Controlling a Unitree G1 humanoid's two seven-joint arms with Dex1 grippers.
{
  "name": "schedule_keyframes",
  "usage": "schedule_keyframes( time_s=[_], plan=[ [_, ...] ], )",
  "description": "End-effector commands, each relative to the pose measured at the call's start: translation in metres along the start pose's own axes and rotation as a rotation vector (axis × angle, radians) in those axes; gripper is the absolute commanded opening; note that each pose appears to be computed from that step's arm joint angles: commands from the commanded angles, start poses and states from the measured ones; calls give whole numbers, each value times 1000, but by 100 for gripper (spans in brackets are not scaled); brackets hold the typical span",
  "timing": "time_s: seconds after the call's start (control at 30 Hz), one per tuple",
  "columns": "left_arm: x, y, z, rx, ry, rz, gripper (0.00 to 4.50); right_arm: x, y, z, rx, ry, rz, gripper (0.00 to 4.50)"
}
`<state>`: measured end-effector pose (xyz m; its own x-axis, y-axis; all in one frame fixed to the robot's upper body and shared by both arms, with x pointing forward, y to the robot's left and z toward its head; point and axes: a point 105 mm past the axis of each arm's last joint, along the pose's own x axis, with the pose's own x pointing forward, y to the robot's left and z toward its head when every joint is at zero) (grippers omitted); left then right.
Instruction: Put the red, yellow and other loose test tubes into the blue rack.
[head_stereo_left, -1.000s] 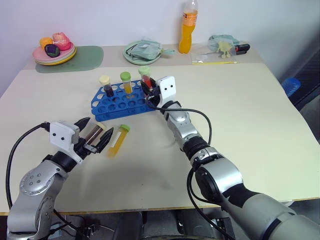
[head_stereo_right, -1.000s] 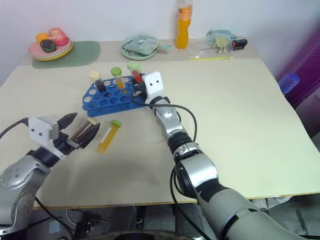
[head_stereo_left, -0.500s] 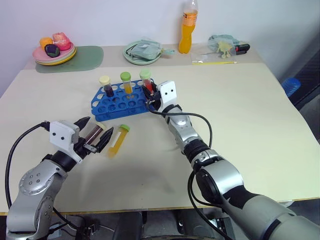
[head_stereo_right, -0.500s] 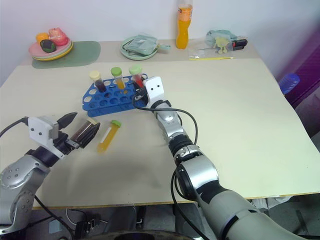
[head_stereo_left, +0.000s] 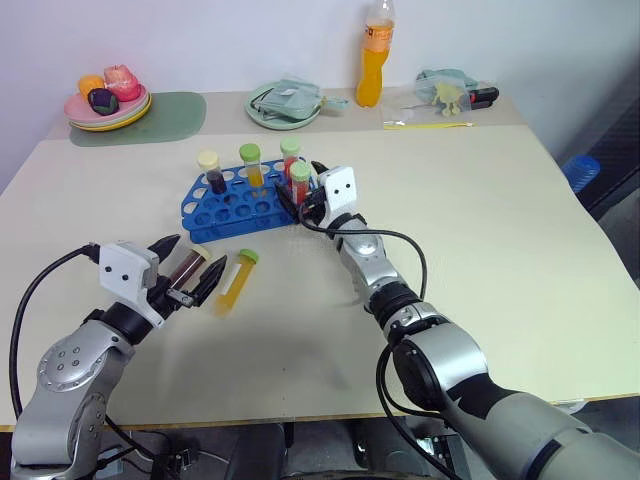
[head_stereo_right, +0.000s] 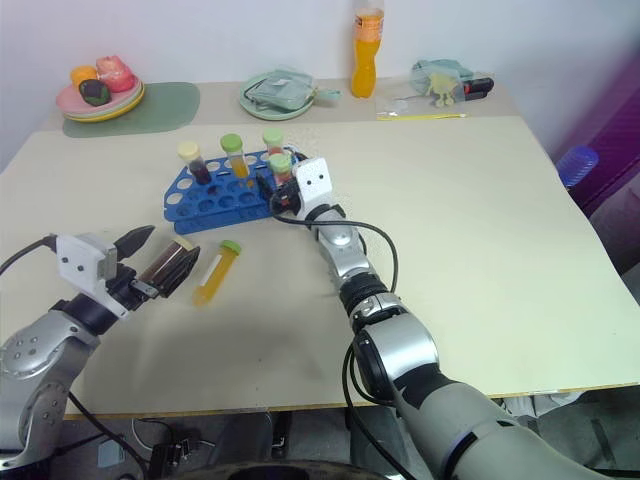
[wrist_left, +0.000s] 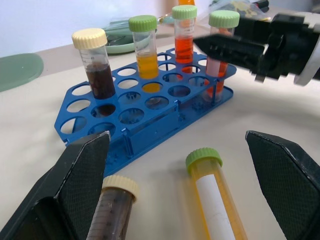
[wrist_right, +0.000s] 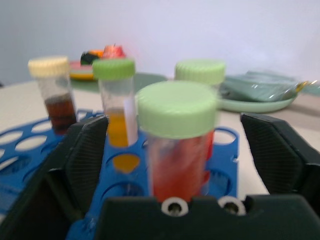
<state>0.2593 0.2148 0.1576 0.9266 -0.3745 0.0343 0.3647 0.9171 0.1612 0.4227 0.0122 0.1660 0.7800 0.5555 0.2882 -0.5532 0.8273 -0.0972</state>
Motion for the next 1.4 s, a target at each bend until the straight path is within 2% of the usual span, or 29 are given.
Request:
schedule_keyframes(
  time_s=[0.03,0.17,0.23,0.33,0.4,0.5,0.53,0.6,0.7,0.8,1.2,1.3,1.4],
  plan=[
    [-2,4,22,55,-40,30,450,-1,-15,43,-3,-173,0,442],
    [2,8,29,70,20,48,450,-23,-38,64,-57,-213,58,442],
    [7,4,29,60,94,27,450,-40,-45,66,-102,-164,152,442],
    [16,1,25,122,279,32,450,-67,-50,64,-152,-58,301,442],
    [24,-4,28,173,366,21,450,-82,-48,64,-167,6,402,442],
    [37,-14,17,40,547,-26,450,-109,-30,63,-169,121,628,442],
    [39,-17,10,53,640,-75,450,-120,-23,62,-173,169,713,442],
    [44,-23,7,104,724,-129,450,-138,-13,63,-170,237,836,442],
    [50,-32,9,140,749,-168,450,-150,-3,66,-154,289,924,442],
    [57,-37,-1,128,791,-149,450,-158,6,68,-143,309,982,442],
    [72,-46,-21,18,875,-49,450,-163,18,68,-137,314,1006,442],
    [73,-45,-24,-5,892,-22,368,-162,19,69,-139,311,1008,450],
    [72,-44,-24,-12,900,-8,218,-162,20,69,-141,310,1008,450]
  ],
)
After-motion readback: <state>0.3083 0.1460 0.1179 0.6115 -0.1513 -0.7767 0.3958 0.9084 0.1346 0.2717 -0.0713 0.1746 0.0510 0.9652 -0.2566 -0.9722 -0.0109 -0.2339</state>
